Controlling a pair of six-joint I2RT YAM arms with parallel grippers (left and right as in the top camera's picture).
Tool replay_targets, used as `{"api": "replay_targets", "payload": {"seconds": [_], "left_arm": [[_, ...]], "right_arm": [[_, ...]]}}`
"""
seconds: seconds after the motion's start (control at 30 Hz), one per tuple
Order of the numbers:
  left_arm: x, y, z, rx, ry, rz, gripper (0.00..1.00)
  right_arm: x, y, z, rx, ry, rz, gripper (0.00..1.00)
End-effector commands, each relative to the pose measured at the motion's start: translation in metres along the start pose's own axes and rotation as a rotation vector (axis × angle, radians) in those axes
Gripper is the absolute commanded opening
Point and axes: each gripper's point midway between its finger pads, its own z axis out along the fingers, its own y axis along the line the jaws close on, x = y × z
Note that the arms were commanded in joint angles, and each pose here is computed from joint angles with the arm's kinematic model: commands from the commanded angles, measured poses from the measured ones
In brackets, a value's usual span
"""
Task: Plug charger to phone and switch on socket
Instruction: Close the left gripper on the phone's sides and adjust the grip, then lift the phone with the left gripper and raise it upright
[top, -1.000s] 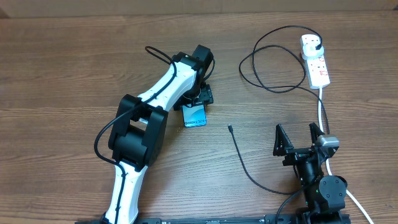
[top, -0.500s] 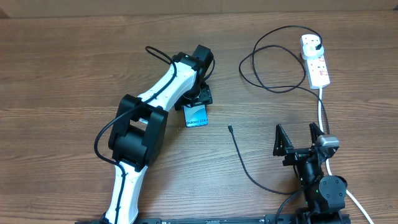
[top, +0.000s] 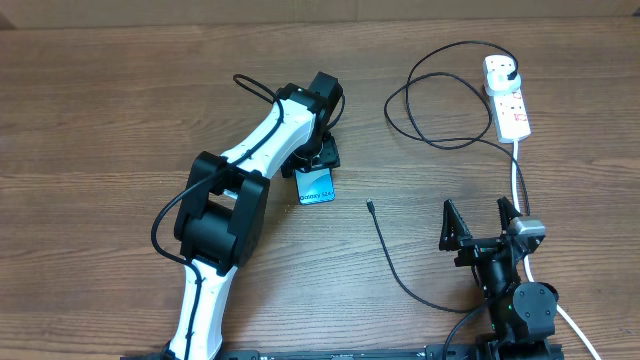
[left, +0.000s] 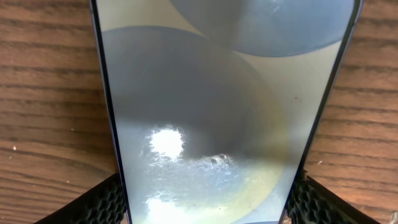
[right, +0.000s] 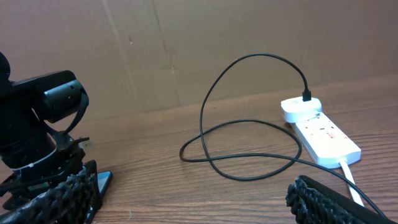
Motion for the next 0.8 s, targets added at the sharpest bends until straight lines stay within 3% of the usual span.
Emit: {"api": "replay_targets", "payload": {"seconds": [0.0,0.77], "left_arm": [[0.017,0.013,0.027,-0.053,0.102,-0.016,0.72],[0.000,-0.005,-0.039,-0.019,0.078,-0.015,0.70]], "right_arm": [[0.002,0.002,0.000,-0.012,-0.004,-0.002,1.00],[0.002,0.002,0.000,-0.012,-0.004,-0.002,1.00]]}}
